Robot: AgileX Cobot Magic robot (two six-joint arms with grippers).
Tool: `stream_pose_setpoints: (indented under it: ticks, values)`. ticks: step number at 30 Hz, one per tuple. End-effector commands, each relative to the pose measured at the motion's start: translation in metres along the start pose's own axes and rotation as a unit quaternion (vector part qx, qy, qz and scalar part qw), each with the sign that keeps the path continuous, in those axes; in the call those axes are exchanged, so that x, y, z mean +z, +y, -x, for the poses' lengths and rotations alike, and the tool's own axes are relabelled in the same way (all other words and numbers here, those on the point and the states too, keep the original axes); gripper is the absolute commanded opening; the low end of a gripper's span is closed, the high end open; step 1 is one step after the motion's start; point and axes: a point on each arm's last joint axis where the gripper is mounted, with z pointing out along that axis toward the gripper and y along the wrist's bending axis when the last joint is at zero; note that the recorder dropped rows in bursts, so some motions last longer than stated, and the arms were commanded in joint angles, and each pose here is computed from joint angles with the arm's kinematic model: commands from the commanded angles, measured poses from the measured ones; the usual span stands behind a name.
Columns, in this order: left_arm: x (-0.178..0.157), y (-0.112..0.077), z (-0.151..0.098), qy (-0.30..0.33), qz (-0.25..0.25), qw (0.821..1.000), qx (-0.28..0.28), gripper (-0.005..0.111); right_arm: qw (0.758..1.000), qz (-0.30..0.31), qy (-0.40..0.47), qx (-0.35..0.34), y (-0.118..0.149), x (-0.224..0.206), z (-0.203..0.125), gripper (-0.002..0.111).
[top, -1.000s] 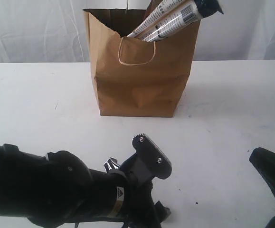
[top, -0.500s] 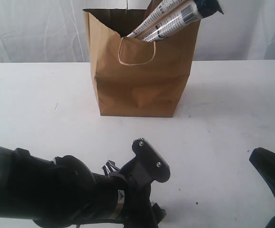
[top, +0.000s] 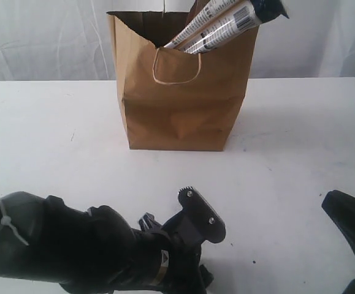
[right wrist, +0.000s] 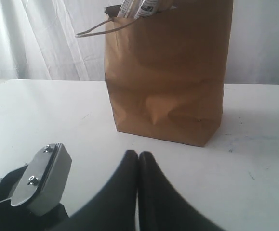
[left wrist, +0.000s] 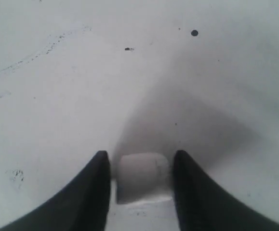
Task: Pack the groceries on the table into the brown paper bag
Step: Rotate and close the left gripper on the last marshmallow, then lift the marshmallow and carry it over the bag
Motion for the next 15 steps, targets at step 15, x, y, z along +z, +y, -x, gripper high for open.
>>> stream_pose_setpoints:
  ticks: [15]
  values:
    - [-0.102,0.043,0.038,-0.161,0.137,0.977,-0.020,0.000,1.000,-0.002,-0.004,0.001,-0.001,-0.001,-0.001,0.000]
